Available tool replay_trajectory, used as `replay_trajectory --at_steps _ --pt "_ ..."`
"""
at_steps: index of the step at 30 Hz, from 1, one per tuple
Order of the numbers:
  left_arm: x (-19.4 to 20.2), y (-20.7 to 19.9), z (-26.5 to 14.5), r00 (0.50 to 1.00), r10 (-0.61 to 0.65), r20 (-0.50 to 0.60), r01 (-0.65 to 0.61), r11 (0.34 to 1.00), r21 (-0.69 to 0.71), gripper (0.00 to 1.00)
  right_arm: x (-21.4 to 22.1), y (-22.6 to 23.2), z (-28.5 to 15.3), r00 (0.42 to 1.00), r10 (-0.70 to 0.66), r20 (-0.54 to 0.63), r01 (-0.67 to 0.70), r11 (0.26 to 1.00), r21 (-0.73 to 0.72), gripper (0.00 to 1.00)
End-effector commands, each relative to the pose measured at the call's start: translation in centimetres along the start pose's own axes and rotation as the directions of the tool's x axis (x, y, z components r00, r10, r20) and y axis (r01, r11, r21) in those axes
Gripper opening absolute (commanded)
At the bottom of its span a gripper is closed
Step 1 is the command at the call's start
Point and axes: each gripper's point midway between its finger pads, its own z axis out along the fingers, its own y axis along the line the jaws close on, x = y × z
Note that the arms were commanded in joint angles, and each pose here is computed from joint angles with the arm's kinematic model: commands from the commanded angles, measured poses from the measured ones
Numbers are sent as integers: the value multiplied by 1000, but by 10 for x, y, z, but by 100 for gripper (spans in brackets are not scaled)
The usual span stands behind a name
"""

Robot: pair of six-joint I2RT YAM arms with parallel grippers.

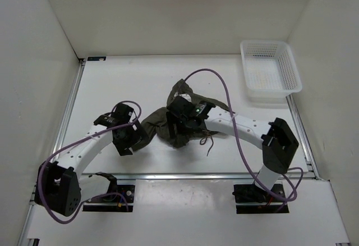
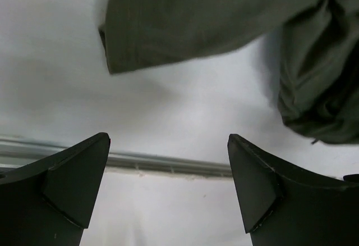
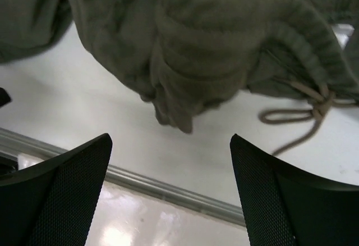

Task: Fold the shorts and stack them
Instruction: Flatten the shorts out

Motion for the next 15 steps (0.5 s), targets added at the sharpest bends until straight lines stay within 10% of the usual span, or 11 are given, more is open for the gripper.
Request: replay_trajectory --at_steps 1,5,9,15 --pt "-16 -14 15 997 -74 19 72 995 68 96 -24 15 14 998 42 39 -42 999 1 88" --pt "-24 -11 33 998 -64 -18 64 998 10 91 -24 11 36 998 67 16 -68 994 84 56" --pt "-40 -10 45 999 -53 -10 53 997 -48 66 -33 4 29 994 95 51 -100 989 107 4" --pt "-54 -13 58 1000 -15 -23 13 996 -91 12 -51 -31 -13 976 148 160 -171 976 138 0"
